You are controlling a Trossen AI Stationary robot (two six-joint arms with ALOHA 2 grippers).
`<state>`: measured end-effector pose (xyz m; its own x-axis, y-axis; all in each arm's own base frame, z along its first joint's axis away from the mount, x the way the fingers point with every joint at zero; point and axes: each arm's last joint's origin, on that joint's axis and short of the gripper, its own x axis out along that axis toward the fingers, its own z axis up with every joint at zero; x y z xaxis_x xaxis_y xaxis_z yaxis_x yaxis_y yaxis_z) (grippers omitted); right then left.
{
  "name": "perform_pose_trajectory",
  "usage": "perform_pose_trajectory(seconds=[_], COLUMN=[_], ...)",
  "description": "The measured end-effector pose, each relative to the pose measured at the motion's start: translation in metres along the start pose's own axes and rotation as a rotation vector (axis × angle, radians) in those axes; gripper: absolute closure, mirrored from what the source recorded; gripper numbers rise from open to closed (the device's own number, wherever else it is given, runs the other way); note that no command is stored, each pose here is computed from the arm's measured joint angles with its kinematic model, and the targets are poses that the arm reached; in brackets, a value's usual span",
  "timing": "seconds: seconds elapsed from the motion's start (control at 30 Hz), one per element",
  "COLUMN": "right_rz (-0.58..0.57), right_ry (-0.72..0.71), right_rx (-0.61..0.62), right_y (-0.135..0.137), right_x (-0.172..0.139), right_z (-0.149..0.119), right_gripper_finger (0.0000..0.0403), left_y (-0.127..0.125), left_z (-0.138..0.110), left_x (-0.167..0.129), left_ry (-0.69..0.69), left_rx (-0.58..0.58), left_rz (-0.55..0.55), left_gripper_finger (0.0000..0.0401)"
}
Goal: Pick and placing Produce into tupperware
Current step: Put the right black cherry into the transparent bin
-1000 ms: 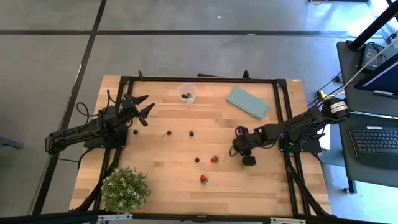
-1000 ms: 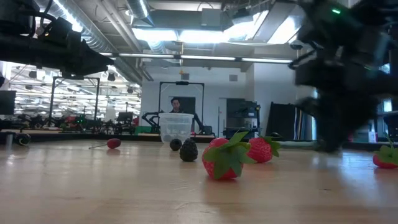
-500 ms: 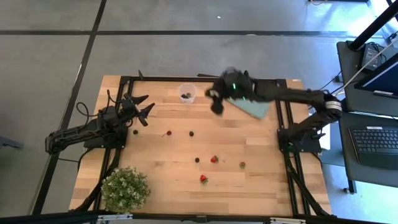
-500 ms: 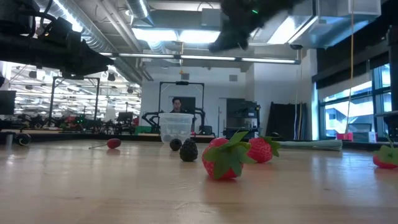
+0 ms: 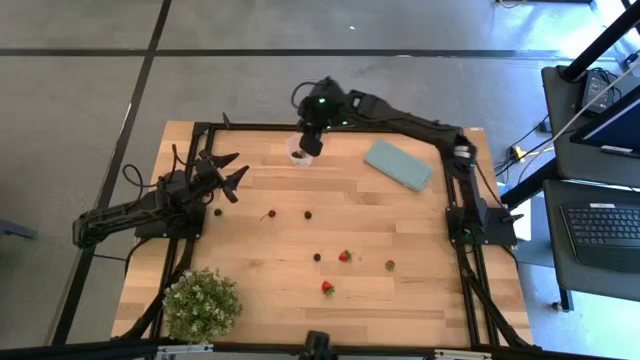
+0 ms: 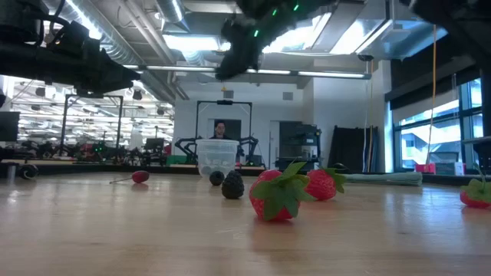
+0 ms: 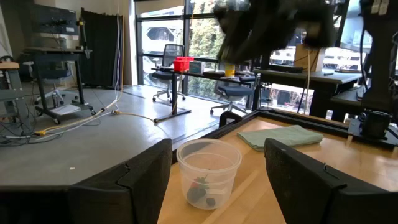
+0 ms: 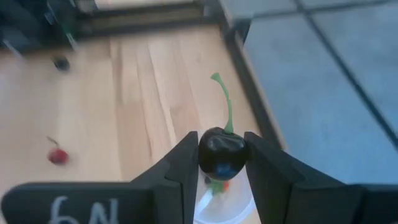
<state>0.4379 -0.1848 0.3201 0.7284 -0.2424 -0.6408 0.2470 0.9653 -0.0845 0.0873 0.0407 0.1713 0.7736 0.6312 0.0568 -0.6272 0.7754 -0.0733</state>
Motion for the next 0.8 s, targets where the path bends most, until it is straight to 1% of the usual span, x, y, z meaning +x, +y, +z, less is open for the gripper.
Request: perform_pose_trajectory(seconds=[0.1,0.27,0.37,0.5,0.8], right_rz=[0.009,0.033,0.038,0.039,0.049], right_ry=[0.074,0.155,0.179,0.183,0.271], right_rx=[0.01,0.021,0.022,0.026,0.083], right_y=[-0.004,-0.007,-0.006,-0.006,-0.005], right_x=[0.029,0.057,0.066,0.07,0.09], right_z=[-0.015,-0.035,-0.042,-0.043,-0.062], right_gripper_finger=[0.0287,0.0286,0.0285,0.0284,0.0283], left_y=[0.0,0.0,0.0,0.0,0.0], left_z=[0.0,0.0,0.0,0.0,0.0], left_x=[0.0,0.0,0.0,0.0,0.0], left_ry=[0.0,0.0,0.0,0.0,0.0], left_rx=[0.0,0.001,0.001,0.001,0.001], left_rz=[0.0,0.0,0.0,0.0,-0.001], left_gripper_finger=[0.0154,0.0154,0.0154,0.0154,0.0154])
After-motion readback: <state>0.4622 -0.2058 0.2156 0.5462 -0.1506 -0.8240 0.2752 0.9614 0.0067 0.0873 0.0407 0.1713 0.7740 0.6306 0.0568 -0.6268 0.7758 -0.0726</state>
